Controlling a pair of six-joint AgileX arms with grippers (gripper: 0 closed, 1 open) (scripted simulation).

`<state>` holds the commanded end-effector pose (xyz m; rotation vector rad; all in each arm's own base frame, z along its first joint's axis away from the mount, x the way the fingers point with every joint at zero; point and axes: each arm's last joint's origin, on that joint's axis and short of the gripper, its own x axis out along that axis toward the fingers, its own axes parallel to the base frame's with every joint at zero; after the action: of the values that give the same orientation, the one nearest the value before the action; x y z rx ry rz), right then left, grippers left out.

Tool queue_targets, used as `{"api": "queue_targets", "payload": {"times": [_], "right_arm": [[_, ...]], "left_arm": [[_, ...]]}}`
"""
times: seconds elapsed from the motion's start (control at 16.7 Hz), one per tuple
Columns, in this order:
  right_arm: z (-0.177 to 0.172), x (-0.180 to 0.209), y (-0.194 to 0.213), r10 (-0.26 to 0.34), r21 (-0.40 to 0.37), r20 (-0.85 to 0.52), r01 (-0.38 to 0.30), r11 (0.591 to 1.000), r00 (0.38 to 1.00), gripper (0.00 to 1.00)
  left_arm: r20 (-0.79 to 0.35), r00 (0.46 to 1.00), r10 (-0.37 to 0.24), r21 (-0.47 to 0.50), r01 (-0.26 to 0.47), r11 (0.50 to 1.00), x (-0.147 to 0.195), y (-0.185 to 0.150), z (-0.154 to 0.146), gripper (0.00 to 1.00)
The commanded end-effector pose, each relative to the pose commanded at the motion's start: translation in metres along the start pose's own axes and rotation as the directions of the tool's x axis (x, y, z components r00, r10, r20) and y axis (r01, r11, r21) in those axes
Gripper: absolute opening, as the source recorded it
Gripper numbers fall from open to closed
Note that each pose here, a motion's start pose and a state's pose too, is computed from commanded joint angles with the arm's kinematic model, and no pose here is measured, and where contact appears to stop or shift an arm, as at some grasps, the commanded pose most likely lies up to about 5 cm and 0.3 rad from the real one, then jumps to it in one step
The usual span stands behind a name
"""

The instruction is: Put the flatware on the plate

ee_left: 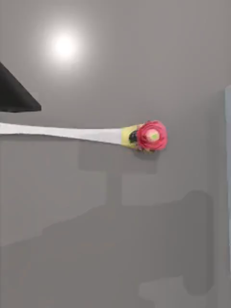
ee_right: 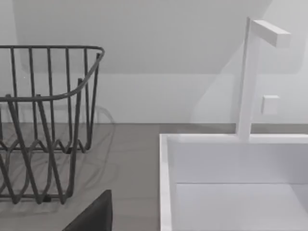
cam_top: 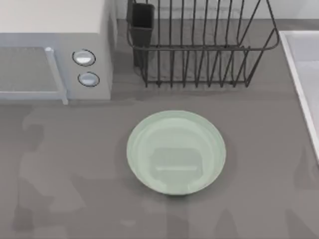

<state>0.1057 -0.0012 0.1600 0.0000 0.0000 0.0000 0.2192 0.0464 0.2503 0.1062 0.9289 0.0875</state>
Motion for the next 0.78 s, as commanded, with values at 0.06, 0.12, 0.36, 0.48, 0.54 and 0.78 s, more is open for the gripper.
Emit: {"api": "queue_targets", "payload": {"times": [0.06,0.12,0.36,0.48,0.54,0.78], "right_arm": [[0.0,0.0,0.0,0.0,0.0,0.0,0.0,1.0,1.0,1.0],[0.0,0.0,0.0,0.0,0.0,0.0,0.0,1.0,1.0,1.0],[0.0,0.0,0.0,0.0,0.0,0.0,0.0,1.0,1.0,1.0],[0.0,0.0,0.0,0.0,0.0,0.0,0.0,1.0,1.0,1.0],[0.0,0.0,0.0,0.0,0.0,0.0,0.0,1.0,1.0,1.0],[0.0,0.0,0.0,0.0,0.0,0.0,0.0,1.0,1.0,1.0]], "left_arm": [[-0.087,0.996,-0.009,0.003,0.01,1.0,0.012,0.007,0.011,1.0],[-0.168,0.986,-0.02,0.005,0.021,1.0,0.025,0.015,0.021,1.0],[-0.414,0.908,-0.069,-0.006,0.073,0.997,0.075,0.044,0.049,1.0],[-0.495,0.864,-0.093,-0.018,0.097,0.995,0.098,0.057,0.056,1.0],[-0.527,0.843,-0.104,-0.025,0.108,0.994,0.109,0.063,0.058,1.0],[-0.588,0.798,-0.129,-0.041,0.13,0.991,0.132,0.076,0.062,1.0]]}}
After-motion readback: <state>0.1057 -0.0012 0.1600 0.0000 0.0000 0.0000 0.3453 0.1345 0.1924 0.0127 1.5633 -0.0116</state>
